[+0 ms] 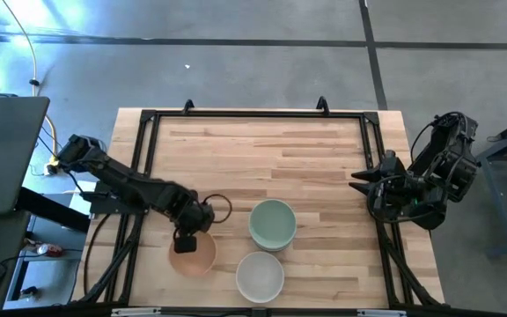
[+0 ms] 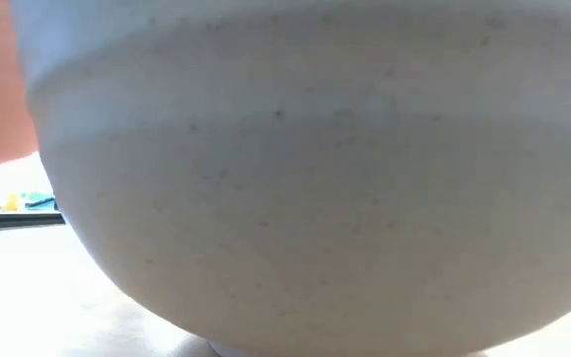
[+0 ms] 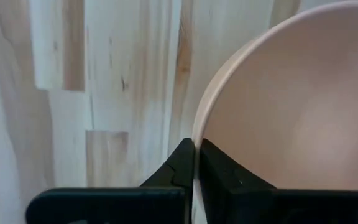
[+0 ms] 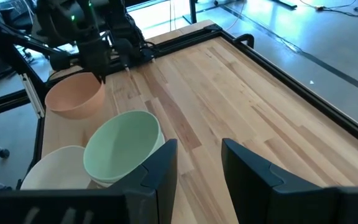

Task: Nest bowls inside each other
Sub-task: Stack the light orange bowl on top of the light blue bowl

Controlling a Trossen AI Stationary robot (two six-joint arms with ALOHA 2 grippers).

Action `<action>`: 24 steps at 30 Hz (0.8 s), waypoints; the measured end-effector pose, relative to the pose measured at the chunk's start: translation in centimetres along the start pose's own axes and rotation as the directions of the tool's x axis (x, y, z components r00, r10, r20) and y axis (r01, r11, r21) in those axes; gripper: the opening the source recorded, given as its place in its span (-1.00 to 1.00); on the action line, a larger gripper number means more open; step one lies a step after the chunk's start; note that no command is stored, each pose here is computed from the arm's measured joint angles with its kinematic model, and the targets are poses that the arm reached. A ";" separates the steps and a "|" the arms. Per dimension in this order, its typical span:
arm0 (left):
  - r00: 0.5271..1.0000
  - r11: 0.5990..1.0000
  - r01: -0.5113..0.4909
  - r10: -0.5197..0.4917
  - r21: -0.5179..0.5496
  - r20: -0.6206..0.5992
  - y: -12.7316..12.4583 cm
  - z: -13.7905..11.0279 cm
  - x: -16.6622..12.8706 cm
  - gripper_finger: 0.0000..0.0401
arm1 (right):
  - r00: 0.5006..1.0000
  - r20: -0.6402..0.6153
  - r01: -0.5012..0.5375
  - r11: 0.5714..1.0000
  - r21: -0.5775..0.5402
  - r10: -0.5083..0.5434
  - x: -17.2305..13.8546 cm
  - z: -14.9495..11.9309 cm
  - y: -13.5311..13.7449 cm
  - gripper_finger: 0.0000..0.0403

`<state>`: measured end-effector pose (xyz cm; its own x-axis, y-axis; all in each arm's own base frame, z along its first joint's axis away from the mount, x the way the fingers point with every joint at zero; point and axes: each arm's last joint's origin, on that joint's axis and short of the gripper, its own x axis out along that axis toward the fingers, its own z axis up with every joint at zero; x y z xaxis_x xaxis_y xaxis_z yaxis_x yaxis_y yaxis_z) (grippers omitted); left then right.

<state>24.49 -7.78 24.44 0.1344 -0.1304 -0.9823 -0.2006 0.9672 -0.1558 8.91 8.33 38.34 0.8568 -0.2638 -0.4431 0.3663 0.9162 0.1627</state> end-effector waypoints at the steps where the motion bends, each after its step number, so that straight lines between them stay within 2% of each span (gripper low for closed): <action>1: 1.000 1.000 0.003 -0.003 0.004 0.009 0.2 0.3 -0.3 -1.00 | 1.000 0.000 0.001 1.000 -0.002 -0.001 0.0 0.0 0.0 -0.41; 10: 0.996 1.000 0.010 -0.011 0.015 0.092 1.8 2.6 -4.1 -1.00 | 1.000 0.000 0.002 1.000 -0.004 -0.002 0.0 0.0 0.0 -0.41; 19: 0.975 0.999 -0.008 0.019 -0.052 0.220 3.7 4.7 -8.3 -1.00 | 1.000 -0.002 0.007 1.000 -0.012 -0.007 0.0 0.0 -0.1 -0.41; 24: 0.977 0.998 -0.023 0.035 -0.057 0.209 4.2 6.6 -9.4 -1.00 | 1.000 0.011 0.017 1.000 -0.018 -0.017 0.0 0.0 -0.2 -0.41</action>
<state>28.83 -1.06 33.67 0.3274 -0.0484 -0.9436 -0.2583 0.9561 -0.1387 8.83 8.17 38.29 0.8544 -0.2822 -0.4364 0.3742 0.9168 0.1397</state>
